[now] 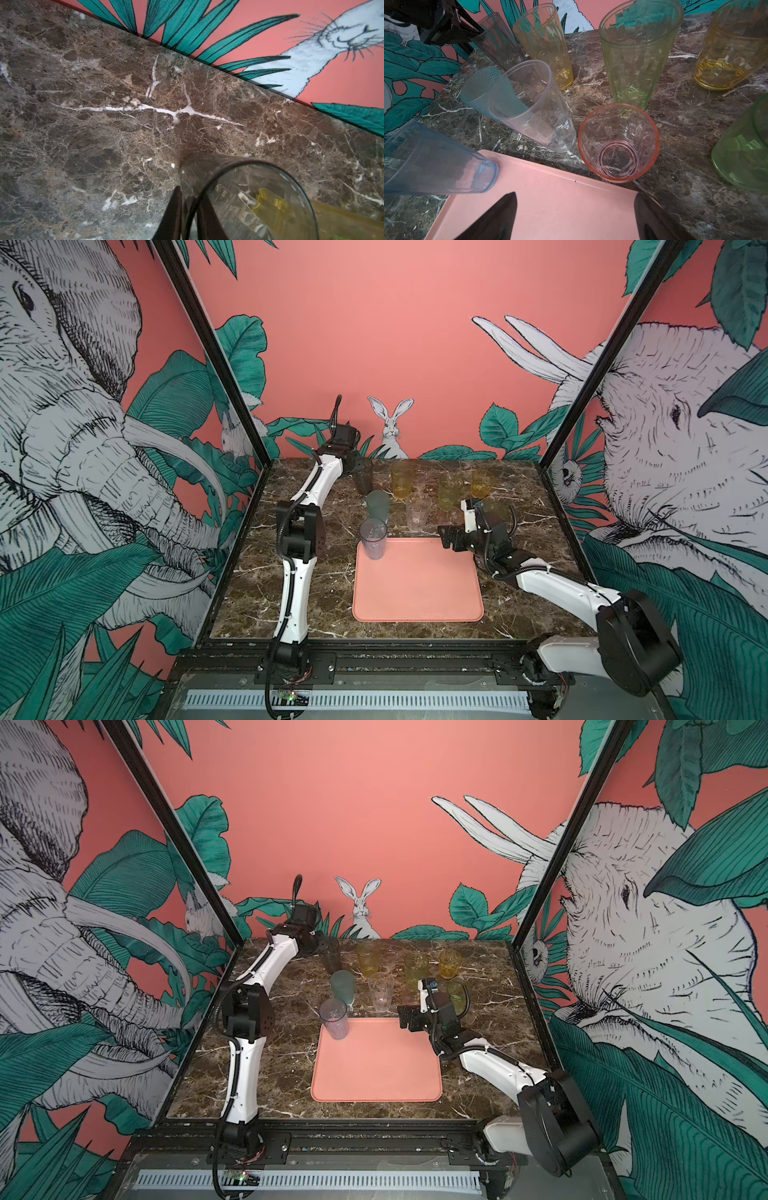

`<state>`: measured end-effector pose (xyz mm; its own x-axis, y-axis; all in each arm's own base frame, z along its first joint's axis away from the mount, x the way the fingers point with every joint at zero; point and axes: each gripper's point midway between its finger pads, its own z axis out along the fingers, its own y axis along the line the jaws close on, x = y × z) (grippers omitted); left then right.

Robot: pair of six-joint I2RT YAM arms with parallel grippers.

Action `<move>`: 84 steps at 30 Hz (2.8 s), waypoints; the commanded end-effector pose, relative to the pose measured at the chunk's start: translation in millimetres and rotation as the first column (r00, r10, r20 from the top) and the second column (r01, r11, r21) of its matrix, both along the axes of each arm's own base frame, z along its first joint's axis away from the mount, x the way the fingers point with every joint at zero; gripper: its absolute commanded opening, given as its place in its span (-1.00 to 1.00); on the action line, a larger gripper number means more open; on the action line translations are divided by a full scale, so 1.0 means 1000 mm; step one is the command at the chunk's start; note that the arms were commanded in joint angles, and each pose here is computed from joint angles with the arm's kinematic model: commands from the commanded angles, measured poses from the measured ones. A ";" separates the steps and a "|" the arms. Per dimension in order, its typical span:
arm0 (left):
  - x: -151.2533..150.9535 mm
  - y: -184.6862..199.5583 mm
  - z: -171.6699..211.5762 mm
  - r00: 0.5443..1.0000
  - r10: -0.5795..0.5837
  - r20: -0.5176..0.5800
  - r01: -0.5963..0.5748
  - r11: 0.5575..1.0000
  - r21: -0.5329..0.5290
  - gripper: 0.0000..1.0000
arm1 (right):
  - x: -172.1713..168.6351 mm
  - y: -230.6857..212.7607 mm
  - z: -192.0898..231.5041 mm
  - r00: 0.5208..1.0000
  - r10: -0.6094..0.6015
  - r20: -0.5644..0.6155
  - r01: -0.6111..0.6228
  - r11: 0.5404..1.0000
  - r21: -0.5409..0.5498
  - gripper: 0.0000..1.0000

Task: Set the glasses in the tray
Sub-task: 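Lower the left gripper and close it on the grey cup's rim, then lift the grey cup with the left gripper and carry it toward the tray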

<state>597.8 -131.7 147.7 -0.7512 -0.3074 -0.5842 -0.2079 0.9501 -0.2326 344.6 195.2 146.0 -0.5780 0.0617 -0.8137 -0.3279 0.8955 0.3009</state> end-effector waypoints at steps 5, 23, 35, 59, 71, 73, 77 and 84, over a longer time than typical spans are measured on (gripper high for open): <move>-0.001 0.002 0.022 1.000 0.003 0.030 -0.003 1.000 -0.006 -0.86 | 0.007 0.000 0.016 0.999 -0.014 0.042 0.014 1.000 0.014 0.81; -0.051 0.032 0.074 0.998 -0.024 0.051 0.020 0.997 0.078 -1.00 | 0.007 0.001 0.017 0.999 -0.010 0.038 0.009 1.000 0.018 0.81; -0.136 0.058 0.122 0.997 -0.068 -0.030 0.072 0.981 0.178 -1.00 | 0.006 0.004 0.018 1.000 -0.003 0.031 0.002 0.999 0.036 0.81; -0.340 0.092 0.143 0.963 -0.096 -0.253 0.157 0.959 0.235 -1.00 | 0.004 -0.001 0.023 0.998 -0.020 0.059 0.017 0.999 0.041 0.80; -0.387 0.068 0.112 0.929 -0.200 -0.312 0.264 0.948 0.179 -1.00 | 0.003 -0.003 0.024 0.996 -0.027 0.081 0.023 0.999 0.044 0.80; -0.393 0.060 0.107 0.921 -0.217 -0.324 0.280 0.946 0.161 -1.00 | 0.004 -0.004 0.024 0.996 -0.029 0.085 0.025 0.999 0.040 0.80; -0.398 0.050 0.102 0.916 -0.236 -0.323 0.295 0.944 0.149 -1.00 | 0.004 -0.002 0.021 0.997 -0.023 0.075 0.020 0.999 0.034 0.80; -0.399 0.035 0.088 0.892 -0.298 -0.339 0.364 0.919 0.150 -1.00 | 0.006 -0.001 0.017 0.998 -0.023 0.063 0.021 0.999 0.034 0.80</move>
<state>199.7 -93.4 235.9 -0.9431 0.0953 -0.3186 0.0964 0.9953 0.0124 345.1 194.1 156.0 -0.5515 0.0809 -0.8302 -0.3300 0.8929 0.3063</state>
